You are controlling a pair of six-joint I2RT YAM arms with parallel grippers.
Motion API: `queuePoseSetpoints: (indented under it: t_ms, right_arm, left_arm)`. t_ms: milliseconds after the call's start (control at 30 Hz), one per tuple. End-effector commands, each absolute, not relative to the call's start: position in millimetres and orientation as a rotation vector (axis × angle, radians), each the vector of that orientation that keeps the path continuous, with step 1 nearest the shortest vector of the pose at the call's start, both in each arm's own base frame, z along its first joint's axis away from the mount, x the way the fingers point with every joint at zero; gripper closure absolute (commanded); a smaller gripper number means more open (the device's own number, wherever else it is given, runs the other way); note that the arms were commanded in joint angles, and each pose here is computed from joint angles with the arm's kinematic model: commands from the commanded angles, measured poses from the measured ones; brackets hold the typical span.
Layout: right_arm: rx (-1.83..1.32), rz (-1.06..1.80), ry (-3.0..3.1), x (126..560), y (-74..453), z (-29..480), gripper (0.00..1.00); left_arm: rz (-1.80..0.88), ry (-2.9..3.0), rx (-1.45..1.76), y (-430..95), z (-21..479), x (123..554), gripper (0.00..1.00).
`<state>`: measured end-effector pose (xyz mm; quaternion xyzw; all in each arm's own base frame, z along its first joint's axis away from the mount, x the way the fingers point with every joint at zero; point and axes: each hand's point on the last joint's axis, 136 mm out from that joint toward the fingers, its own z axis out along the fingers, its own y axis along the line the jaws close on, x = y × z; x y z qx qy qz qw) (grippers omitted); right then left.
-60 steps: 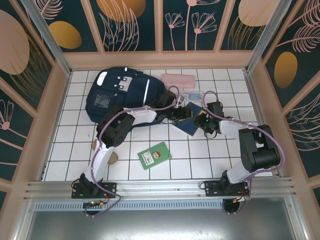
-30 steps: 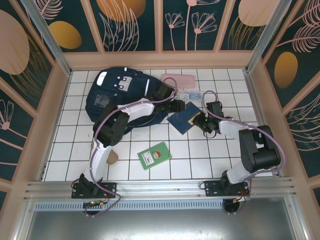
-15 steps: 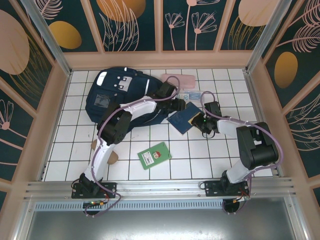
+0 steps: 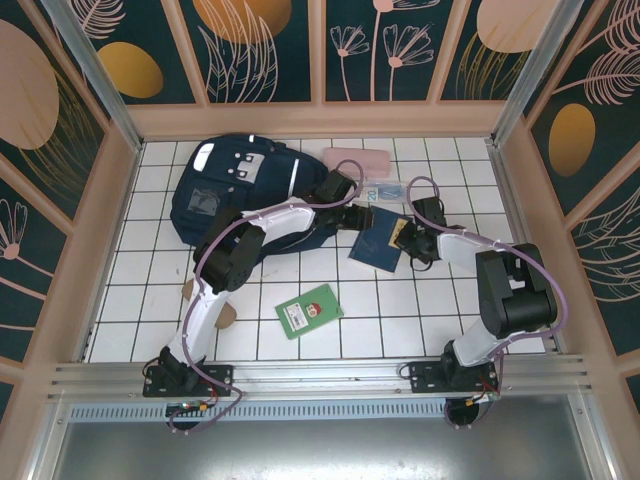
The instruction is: Pack books, pencil case, and school supplies into a backpack
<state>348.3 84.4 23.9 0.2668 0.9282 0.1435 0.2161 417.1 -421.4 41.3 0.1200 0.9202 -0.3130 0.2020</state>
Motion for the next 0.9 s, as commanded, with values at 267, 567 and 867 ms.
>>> queuePoseSetpoints:
  t_ms: [267,567,867]
  right_arm:
    - [0.75,0.295,2.702,323.8,66.6,-5.4,0.89]
    - [0.757,0.325,2.709,322.7,70.9,-9.4,0.89]
    - [0.746,0.329,2.714,322.0,73.4,-8.1,0.85]
  left_arm:
    - [-0.84,2.713,0.32,-415.4,16.4,392.5,0.5]
    - [-0.849,2.766,0.38,-428.6,2.9,363.4,0.51]
    - [-0.808,2.826,0.406,-434.0,-16.7,343.3,0.52]
